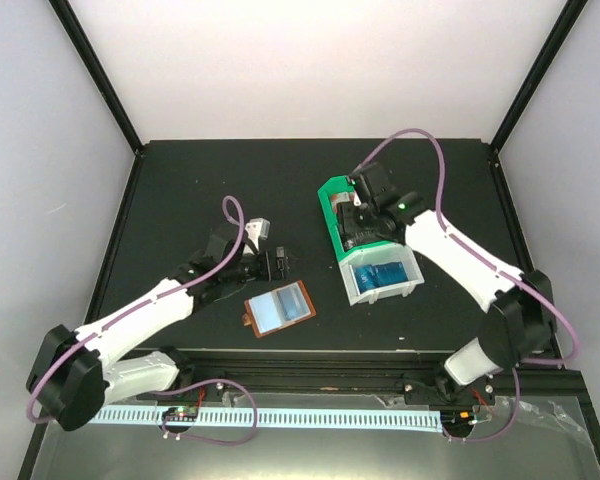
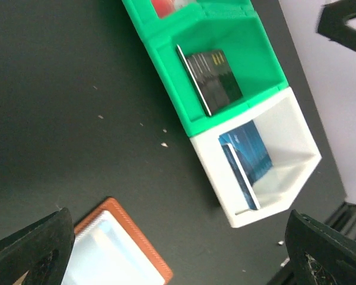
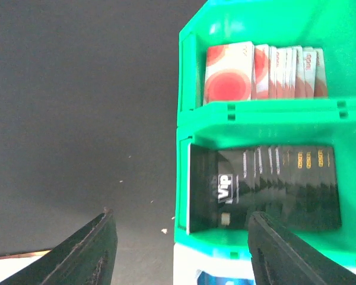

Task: Put the credit cards into the card holder
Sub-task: Pick up the credit card from the storage box.

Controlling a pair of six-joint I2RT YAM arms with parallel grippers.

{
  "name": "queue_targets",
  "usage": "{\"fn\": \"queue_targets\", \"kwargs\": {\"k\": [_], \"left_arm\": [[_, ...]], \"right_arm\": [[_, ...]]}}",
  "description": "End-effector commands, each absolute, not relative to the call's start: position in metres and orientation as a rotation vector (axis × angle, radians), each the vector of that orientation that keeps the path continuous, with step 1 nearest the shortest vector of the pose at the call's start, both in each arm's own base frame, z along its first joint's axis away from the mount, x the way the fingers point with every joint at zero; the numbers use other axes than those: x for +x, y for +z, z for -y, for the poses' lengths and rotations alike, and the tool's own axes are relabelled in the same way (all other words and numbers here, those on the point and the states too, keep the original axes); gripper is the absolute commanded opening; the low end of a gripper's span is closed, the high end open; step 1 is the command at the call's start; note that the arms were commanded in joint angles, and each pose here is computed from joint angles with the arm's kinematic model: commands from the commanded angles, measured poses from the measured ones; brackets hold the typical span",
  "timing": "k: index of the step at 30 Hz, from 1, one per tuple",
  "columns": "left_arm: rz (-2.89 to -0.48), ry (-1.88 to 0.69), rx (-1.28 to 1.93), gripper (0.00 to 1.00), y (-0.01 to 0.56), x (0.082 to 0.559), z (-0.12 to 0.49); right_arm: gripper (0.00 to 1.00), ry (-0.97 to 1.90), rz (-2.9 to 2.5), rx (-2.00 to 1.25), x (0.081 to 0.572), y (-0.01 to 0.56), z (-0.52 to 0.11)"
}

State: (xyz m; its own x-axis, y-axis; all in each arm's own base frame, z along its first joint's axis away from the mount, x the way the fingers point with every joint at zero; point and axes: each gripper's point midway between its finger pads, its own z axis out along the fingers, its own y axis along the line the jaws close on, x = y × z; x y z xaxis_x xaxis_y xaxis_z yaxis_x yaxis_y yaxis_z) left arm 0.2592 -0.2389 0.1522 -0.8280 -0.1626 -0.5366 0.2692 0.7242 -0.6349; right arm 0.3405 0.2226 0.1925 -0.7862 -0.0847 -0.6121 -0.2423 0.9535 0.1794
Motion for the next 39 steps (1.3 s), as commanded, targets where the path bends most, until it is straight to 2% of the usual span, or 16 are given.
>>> {"fn": "queue_targets", "kwargs": {"k": [1,10,13,15,23,39], "left_arm": [[-2.357,-0.765,0.086,0.99,0.156,0.264,0.204],[-2.412,-0.837,0.087,0.99,0.137,0.258,0.194],[-2.452,-0.85,0.081,0.99,0.127,0.26,0.194],[-2.471,-0.855,0.075,0.99,0.122,0.26,0.194],[-2.469,-0.876,0.032,0.99,0.116,0.259,0.191],[-2.487,-0.881,0.0,0.99,0.105,0.255,0.187]], "right_arm": [[0.63,0.286,-2.602,-0.441,0.348,0.156,-0.233],[0.66,-0.006,-2.757,-0.332,0.378,0.091,-0.22],[0.66,-0.002,-2.793,-0.346,0.379,0.074,-0.225],[0.63,0.053,-2.815,-0.385,0.379,0.065,-0.236],[0.39,0.088,-2.869,-0.445,0.38,0.049,-0.247],[0.32,0.173,-2.841,-0.392,0.371,0.073,-0.248]]}}
